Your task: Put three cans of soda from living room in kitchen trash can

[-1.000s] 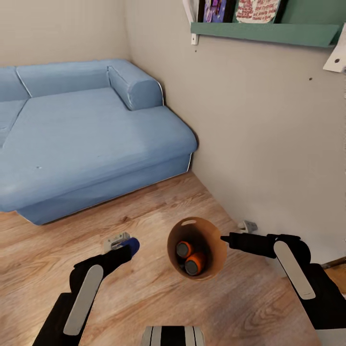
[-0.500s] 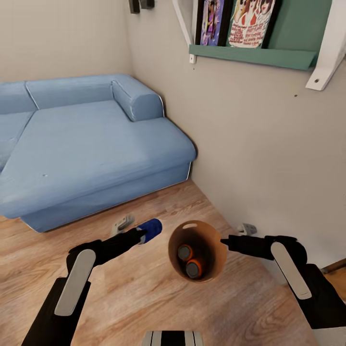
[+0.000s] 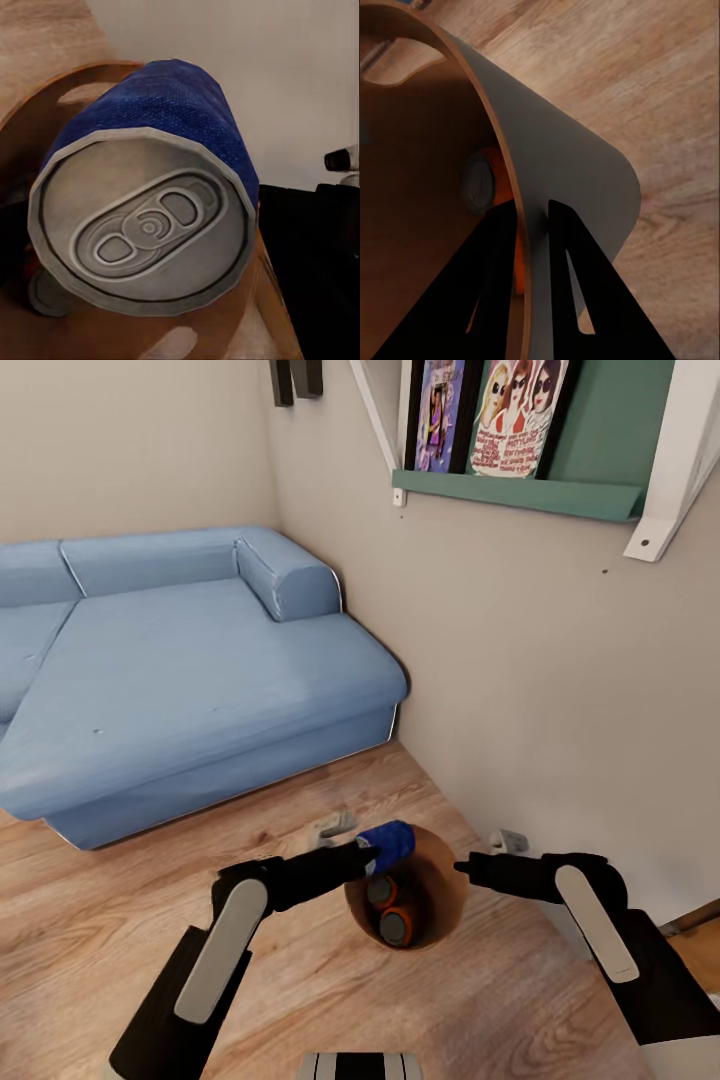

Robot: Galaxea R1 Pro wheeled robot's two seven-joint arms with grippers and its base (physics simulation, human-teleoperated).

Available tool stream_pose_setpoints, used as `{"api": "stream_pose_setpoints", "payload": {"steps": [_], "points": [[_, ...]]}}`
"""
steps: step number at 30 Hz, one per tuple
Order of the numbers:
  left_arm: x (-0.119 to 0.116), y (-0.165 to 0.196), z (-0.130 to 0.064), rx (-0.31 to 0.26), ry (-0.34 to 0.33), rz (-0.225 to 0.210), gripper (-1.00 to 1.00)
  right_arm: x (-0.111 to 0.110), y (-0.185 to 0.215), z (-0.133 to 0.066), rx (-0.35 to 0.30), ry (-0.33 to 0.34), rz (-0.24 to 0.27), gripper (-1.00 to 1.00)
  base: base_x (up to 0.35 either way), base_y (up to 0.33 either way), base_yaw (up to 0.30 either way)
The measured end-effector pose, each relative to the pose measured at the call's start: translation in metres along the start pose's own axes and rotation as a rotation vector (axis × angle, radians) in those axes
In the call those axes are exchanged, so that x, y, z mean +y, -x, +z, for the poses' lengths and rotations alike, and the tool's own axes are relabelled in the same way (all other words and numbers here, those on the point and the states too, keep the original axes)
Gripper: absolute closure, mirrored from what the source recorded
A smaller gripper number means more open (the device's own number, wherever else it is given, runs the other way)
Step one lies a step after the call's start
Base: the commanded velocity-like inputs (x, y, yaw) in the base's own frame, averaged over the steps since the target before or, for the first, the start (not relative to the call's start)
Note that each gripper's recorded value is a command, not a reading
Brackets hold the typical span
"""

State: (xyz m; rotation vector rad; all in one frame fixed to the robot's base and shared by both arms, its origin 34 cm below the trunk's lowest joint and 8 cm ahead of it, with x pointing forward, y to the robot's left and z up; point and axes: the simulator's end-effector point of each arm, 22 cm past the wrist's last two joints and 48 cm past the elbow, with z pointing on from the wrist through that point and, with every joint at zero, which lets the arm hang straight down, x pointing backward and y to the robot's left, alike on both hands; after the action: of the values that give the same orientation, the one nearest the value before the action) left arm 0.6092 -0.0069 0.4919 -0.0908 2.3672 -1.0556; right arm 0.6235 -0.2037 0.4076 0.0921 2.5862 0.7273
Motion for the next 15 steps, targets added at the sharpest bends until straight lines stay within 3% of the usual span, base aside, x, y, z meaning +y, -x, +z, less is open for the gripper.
{"api": "stream_pose_setpoints", "payload": {"steps": [7,13,14,15], "points": [[-0.002,-0.042,0.016,0.092,0.132,0.101,1.00,-0.012,0.000,0.000,0.001,-0.053,-0.027,1.00,0.000,0.000,0.000],[0.019,-0.068,0.028,0.154,0.206,0.097,1.00,-0.004,0.001,-0.001,-0.003,-0.018,-0.010,1.00,0.000,0.000,0.000],[0.021,-0.072,0.030,0.163,0.210,0.095,-1.00,-0.006,0.001,-0.001,-0.003,-0.027,-0.015,1.00,0.000,0.000,0.000],[0.021,-0.077,0.033,0.176,0.214,0.094,-1.00,-0.008,0.001,-0.001,-0.004,-0.036,-0.020,1.00,0.000,0.000,0.000]]}}
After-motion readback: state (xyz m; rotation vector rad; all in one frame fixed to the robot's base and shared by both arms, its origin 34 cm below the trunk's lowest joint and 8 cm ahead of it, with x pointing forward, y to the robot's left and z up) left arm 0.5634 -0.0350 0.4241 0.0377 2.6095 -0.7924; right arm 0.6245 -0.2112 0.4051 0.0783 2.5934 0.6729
